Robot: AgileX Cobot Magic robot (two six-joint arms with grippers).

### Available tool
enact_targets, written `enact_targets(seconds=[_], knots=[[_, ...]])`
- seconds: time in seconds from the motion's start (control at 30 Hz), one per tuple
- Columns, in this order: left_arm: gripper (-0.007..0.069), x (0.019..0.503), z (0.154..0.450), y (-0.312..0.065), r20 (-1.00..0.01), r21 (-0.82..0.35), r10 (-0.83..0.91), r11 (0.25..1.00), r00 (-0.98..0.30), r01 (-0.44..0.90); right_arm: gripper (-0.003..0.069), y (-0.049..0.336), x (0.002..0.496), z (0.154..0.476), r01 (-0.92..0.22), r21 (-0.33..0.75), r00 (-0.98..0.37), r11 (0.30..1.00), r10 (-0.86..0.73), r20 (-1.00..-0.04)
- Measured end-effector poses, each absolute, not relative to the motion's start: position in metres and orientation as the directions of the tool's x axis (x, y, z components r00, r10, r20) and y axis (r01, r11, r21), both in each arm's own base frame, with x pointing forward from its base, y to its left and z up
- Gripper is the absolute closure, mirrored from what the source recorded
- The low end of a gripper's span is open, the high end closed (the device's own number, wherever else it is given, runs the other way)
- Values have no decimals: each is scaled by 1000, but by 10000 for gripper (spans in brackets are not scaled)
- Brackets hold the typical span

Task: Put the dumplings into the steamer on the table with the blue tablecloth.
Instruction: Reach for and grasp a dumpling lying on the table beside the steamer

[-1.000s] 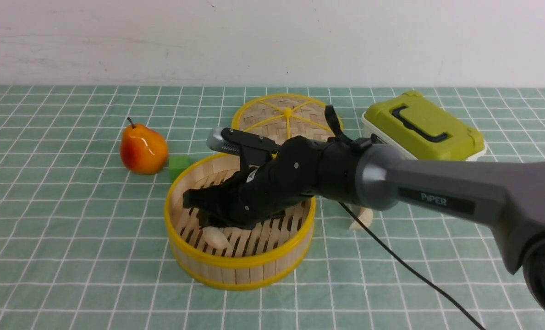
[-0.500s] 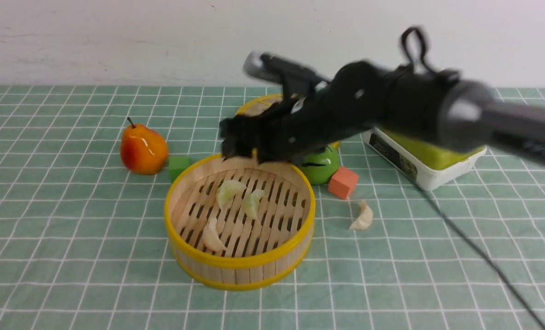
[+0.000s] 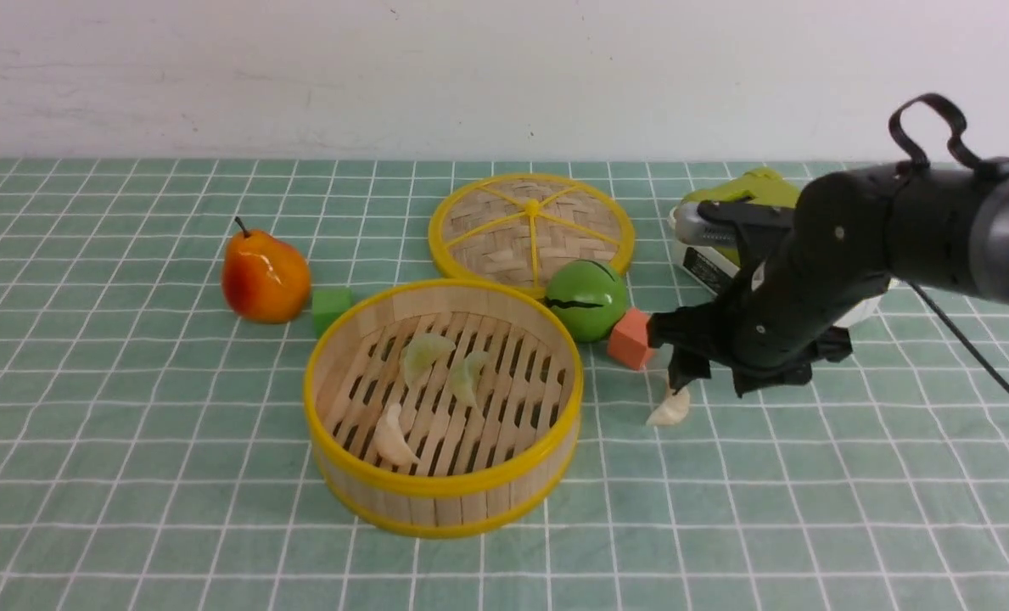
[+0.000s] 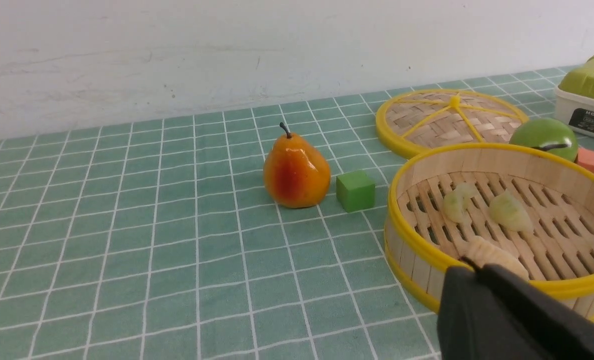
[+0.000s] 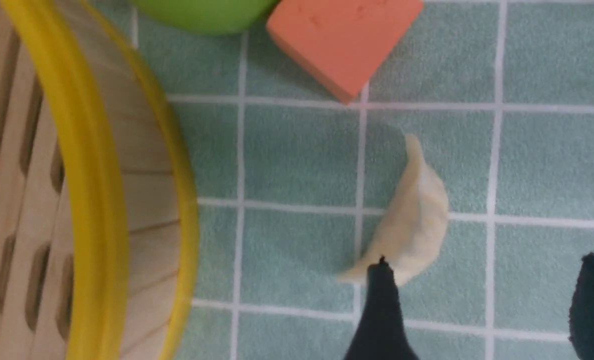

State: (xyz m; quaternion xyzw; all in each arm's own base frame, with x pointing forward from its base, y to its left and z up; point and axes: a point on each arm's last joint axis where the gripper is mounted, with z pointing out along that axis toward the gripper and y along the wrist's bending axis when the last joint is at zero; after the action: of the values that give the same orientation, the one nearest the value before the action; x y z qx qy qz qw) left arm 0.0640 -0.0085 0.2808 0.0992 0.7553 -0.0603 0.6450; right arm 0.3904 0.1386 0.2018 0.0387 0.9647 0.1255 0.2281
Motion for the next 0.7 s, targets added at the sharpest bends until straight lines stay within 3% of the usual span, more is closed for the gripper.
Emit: enact_targets(seconds=[0.17,0.3,0.4,0.53,0.7], knots=[[628,65,273,-10,-984,42,81,971,-158,236,183,143,402,188,39,311,-863,949,190,-469],[624,66,272,-11,-985,44,83,969,-151,243,211,144,404,161,62,290,-894,955,182,-409],[622,66,272,-11,-985,46,84,969,-149,243,272,144,404,159,61,288,-897,956,179,-404],[622,66,272,-11,-985,47,85,969,-147,244,464,144,404,160,24,270,-901,963,138,-410],[621,66,272,-11,-986,47,85,968,-146,245,475,144,400,169,-41,243,-903,969,68,-424]])
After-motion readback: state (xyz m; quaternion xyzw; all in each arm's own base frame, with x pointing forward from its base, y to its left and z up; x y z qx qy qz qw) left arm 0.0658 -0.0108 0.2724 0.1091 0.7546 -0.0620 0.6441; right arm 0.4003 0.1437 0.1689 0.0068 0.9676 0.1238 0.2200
